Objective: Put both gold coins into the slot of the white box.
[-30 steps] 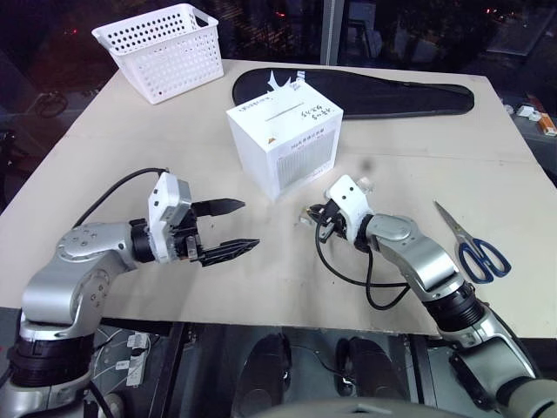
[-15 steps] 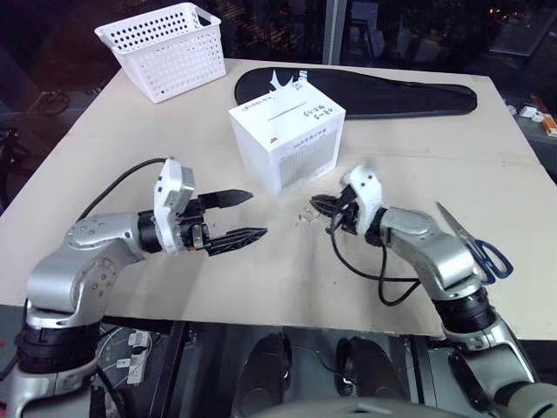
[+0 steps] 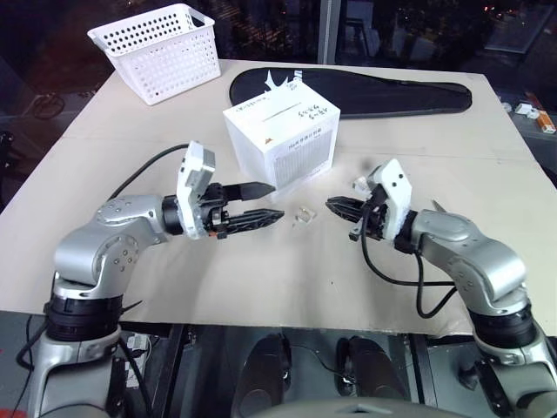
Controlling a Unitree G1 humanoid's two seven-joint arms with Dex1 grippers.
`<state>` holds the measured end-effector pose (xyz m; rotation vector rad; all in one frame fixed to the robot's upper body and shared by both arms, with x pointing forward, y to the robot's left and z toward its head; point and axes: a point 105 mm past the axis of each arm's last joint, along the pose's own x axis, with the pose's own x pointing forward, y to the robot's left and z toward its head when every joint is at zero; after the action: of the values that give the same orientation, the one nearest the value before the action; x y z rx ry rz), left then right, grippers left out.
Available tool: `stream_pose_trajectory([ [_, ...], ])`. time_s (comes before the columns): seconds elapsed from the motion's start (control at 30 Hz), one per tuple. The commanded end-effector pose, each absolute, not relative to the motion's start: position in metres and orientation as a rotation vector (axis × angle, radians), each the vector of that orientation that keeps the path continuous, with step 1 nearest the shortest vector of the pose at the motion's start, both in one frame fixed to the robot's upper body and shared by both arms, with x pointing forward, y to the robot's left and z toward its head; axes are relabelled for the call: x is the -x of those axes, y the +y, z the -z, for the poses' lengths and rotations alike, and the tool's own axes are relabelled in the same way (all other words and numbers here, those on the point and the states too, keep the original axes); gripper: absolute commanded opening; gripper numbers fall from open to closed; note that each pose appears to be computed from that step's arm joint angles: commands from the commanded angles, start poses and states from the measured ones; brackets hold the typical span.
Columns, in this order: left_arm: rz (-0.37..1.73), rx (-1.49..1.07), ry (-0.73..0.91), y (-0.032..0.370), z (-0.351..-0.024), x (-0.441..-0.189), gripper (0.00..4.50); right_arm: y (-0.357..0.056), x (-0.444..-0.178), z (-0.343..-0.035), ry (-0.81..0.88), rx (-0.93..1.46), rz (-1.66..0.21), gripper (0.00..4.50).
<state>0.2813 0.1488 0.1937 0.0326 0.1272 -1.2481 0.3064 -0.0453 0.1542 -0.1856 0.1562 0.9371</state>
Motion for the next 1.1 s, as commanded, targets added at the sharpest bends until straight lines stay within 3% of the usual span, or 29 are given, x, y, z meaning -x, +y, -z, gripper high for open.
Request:
stream_pose_trajectory([
  [0.03, 1.243, -0.093, 0.097, 0.155, -0.2, -0.276, 3.21, -0.032, -0.317, -0.151, 0.111, 0.264, -0.905, 1.05],
  [0.1, 1.232, -0.1, 0.1, 0.157, -0.199, -0.274, 3.21, -0.026, -0.321, -0.148, 0.112, 0.251, -0.902, 1.05],
  [0.13, 1.228, -0.104, 0.102, 0.158, -0.198, -0.273, 3.21, -0.024, -0.323, -0.147, 0.111, 0.252, -0.902, 0.42],
  [0.2, 1.216, -0.11, 0.106, 0.16, -0.197, -0.27, 3.21, -0.021, -0.325, -0.144, 0.116, 0.268, -0.902, 0.03],
  [0.57, 1.18, -0.118, 0.109, 0.163, -0.197, -0.264, 3.21, -0.015, -0.331, -0.14, 0.123, 0.295, -0.932, 0.03],
  [0.63, 1.178, -0.117, 0.109, 0.163, -0.197, -0.264, 3.21, -0.014, -0.33, -0.143, 0.116, 0.297, -0.937, 0.55],
  [0.73, 1.177, -0.117, 0.11, 0.162, -0.197, -0.264, 3.21, -0.012, -0.329, -0.144, 0.115, 0.295, -0.942, 1.78],
  [1.07, 1.179, -0.118, 0.107, 0.161, -0.199, -0.265, 3.21, -0.01, -0.328, -0.138, 0.139, 0.294, -0.94, 1.78],
  [1.1, 1.179, -0.118, 0.108, 0.161, -0.199, -0.265, 3.21, -0.01, -0.329, -0.138, 0.142, 0.292, -0.937, 1.55],
])
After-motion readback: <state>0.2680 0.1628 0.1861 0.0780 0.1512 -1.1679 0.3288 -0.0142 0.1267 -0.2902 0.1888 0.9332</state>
